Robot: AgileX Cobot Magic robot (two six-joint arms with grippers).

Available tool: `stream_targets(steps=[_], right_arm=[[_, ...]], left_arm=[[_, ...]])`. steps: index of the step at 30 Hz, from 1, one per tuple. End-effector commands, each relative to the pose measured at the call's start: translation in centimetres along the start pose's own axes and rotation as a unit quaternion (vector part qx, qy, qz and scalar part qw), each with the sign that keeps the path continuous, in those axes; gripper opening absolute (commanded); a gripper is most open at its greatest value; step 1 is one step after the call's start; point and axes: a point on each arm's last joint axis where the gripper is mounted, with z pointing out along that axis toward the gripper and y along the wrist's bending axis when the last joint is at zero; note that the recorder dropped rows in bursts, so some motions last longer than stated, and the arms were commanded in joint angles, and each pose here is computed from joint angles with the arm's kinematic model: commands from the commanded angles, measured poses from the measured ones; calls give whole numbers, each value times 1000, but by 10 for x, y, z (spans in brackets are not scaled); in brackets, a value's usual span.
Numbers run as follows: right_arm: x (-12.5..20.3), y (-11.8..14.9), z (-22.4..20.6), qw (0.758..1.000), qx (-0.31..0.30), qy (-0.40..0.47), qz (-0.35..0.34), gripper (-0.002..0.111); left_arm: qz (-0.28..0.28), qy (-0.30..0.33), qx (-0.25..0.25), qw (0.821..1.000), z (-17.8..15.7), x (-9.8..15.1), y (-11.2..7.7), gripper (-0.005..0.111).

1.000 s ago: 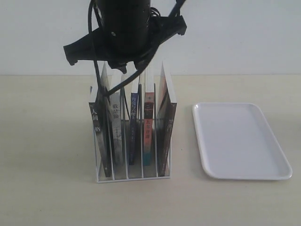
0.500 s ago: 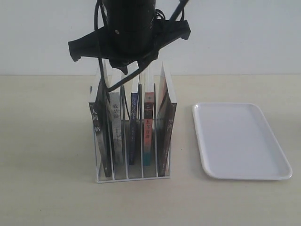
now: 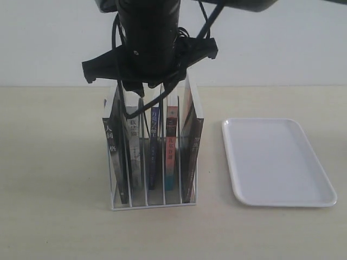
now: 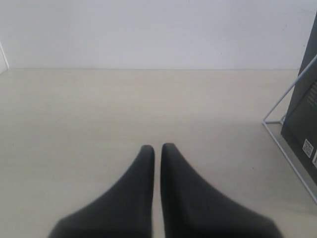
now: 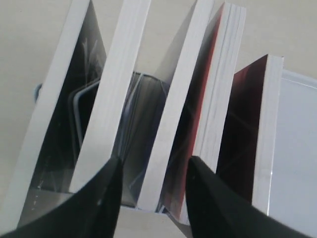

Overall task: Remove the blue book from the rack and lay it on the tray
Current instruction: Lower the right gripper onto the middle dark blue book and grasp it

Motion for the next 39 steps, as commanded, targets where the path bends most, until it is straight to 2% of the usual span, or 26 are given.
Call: stream_targets(steps=[1,11,39], right_arm=[[-3,-4,1,1000,0,-7,9,40],[2,4,22,1000,8,11,3,40],[7,9,40,999,21,25,9,40]], left_arm=[[-1,-2,0,1000,0,1,0,4],[-1,-2,0,1000,0,1,0,4],[-1,-2,0,1000,0,1,0,4]])
